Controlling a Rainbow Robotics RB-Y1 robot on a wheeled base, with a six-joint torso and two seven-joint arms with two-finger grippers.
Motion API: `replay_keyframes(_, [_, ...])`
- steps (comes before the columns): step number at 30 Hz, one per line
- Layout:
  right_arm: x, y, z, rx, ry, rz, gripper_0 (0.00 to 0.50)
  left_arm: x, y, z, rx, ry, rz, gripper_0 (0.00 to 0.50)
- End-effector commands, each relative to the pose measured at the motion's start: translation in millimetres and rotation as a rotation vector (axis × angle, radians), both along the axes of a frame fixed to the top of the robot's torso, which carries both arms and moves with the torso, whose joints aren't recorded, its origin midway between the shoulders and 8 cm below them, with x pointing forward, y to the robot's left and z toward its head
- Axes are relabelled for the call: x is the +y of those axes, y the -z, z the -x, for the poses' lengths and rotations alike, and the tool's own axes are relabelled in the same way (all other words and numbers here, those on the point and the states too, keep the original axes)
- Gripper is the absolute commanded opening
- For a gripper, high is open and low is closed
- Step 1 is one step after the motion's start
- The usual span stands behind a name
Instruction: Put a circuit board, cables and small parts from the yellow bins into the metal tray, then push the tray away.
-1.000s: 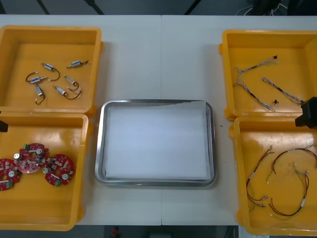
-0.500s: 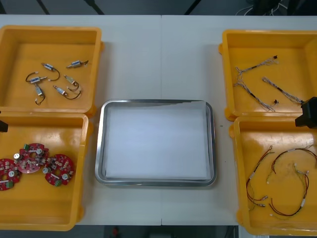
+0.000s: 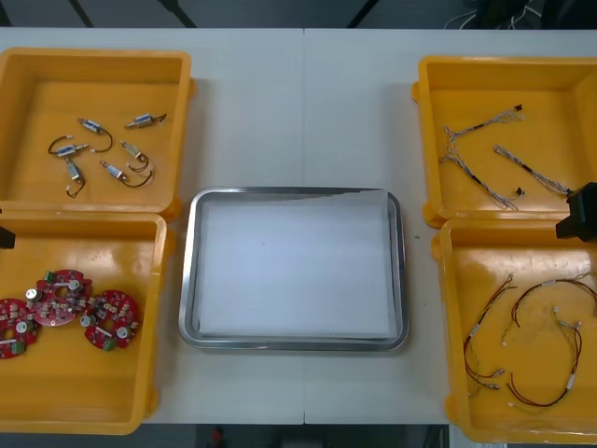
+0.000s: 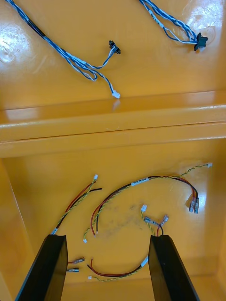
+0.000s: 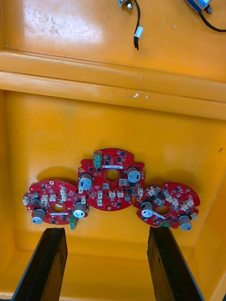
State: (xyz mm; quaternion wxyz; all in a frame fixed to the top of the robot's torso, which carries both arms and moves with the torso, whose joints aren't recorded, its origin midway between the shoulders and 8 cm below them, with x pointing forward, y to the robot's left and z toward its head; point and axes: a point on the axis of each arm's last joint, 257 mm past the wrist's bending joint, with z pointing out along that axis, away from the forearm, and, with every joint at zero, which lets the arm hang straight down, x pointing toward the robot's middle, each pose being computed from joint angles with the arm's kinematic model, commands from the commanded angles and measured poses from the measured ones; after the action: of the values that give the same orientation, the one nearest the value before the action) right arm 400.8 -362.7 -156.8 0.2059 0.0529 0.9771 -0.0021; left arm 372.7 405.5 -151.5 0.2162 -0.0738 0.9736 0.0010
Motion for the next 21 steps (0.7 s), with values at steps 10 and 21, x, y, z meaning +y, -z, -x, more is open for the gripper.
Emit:
replay_keyframes(10, [5.7,2.0,3.2,-0.002,-0.055,0.022,0.500,-5.2,-12.8,-10.5,-0.048,-0.048,0.032,0.500])
replay_keyframes(21, [5.7,2.0,3.2,-0.002,-0.055,0.022,0.500,-5.2,-12.8,-10.5,-0.048,-0.048,0.032,0.500])
